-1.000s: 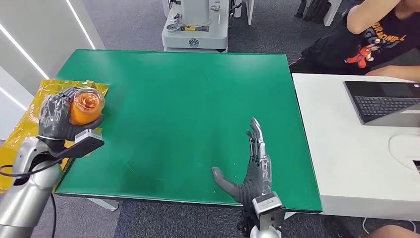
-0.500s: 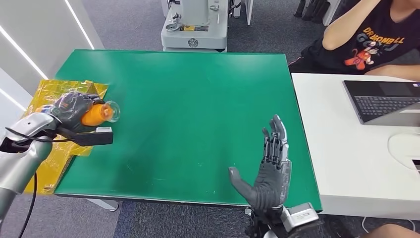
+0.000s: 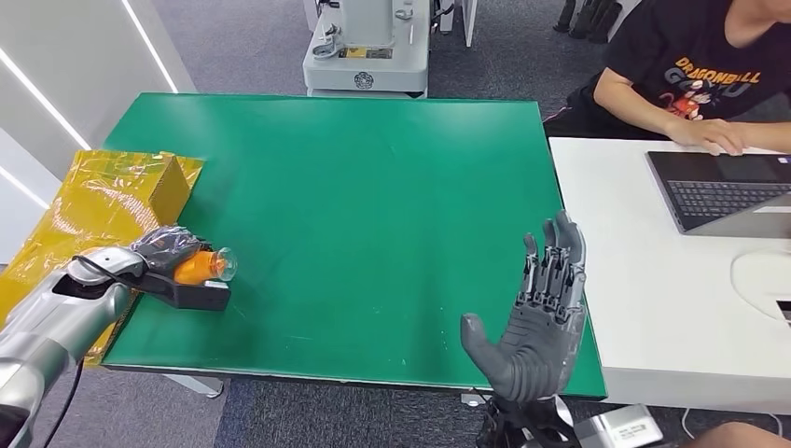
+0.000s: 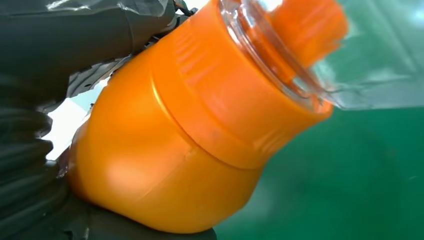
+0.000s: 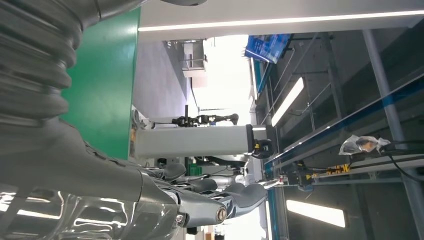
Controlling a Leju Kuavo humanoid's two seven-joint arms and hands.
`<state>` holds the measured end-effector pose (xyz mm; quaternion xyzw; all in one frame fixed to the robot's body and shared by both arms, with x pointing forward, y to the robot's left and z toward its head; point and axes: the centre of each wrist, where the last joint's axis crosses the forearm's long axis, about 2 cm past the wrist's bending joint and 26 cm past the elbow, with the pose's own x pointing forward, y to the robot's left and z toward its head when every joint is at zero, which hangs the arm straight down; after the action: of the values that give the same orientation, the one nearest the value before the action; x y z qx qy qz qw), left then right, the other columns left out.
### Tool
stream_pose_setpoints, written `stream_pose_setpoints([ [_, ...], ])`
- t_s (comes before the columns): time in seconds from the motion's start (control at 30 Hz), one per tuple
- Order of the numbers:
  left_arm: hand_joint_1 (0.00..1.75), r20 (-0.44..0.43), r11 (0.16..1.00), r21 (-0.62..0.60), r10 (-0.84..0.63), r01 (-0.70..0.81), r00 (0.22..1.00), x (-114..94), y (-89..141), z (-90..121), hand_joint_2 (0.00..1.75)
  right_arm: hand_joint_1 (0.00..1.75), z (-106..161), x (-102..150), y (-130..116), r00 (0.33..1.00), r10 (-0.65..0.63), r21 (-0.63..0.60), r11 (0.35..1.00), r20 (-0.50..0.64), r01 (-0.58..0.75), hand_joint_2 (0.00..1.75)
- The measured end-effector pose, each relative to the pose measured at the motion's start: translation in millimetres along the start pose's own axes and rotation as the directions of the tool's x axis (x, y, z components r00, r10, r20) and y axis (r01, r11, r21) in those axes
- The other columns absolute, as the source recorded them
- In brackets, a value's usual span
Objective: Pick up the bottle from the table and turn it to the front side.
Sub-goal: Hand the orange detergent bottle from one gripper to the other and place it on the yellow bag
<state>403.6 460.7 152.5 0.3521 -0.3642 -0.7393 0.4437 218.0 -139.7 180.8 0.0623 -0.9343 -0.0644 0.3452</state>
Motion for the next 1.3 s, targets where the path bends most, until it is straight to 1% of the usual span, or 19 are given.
stream_pose_setpoints([
  [0.13, 1.75, -0.027, 0.998, -0.047, -0.040, 0.039, 0.999, 0.7, 1.1, -5.1, 1.75, 0.00, 1.2, 1.3, 0.4, 1.000, 0.001, -0.001, 1.000, -0.008, -0.001, 1.75],
  [0.27, 1.75, -0.028, 0.996, -0.056, -0.071, 0.069, 0.997, 1.9, 3.2, -8.4, 1.75, 0.00, 2.3, 1.3, 0.5, 1.000, -0.003, 0.005, 1.000, -0.012, 0.003, 1.75],
  [0.43, 1.75, -0.026, 0.995, -0.020, -0.101, 0.101, 0.995, 4.7, 8.3, -12.2, 1.75, 0.00, 2.9, 1.2, 1.0, 1.000, -0.006, 0.006, 1.000, -0.015, 0.007, 1.75],
  [0.57, 1.75, -0.050, 0.995, 0.041, -0.090, 0.092, 0.995, 11.5, 11.7, -16.7, 1.75, 0.00, 3.6, 1.4, 1.8, 1.000, -0.003, -0.001, 1.000, -0.019, 0.003, 1.75],
  [0.67, 1.75, -0.057, 0.994, 0.048, -0.092, 0.095, 0.994, 15.9, 14.5, -19.8, 1.75, 0.00, 4.7, 1.7, 2.4, 1.000, 0.000, -0.009, 1.000, -0.024, -0.001, 1.75],
  [0.83, 1.75, -0.054, 0.995, 0.008, -0.094, 0.095, 0.994, 19.9, 17.2, -23.1, 1.75, 0.00, 6.9, 2.2, 2.3, 1.000, 0.009, -0.021, 1.000, -0.030, -0.010, 1.75],
  [1.03, 1.75, -0.097, 0.992, -0.060, -0.119, 0.114, 0.988, 21.4, 13.7, -24.0, 1.75, 0.00, 7.9, 2.8, 2.0, 0.999, 0.018, -0.030, 0.999, -0.031, -0.019, 1.75],
  [1.2, 1.75, -0.112, 0.987, -0.094, -0.138, 0.128, 0.984, 19.5, 8.9, -22.6, 1.75, 0.00, 9.6, 3.0, 1.6, 0.999, 0.023, -0.036, 0.999, -0.036, -0.025, 1.75],
  [1.3, 0.44, -0.128, 0.987, -0.105, -0.136, 0.123, 0.982, 18.3, 6.7, -21.7, 1.75, 0.00, 10.7, 3.1, 1.5, 0.999, 0.023, -0.036, 0.999, -0.038, -0.024, 1.75],
])
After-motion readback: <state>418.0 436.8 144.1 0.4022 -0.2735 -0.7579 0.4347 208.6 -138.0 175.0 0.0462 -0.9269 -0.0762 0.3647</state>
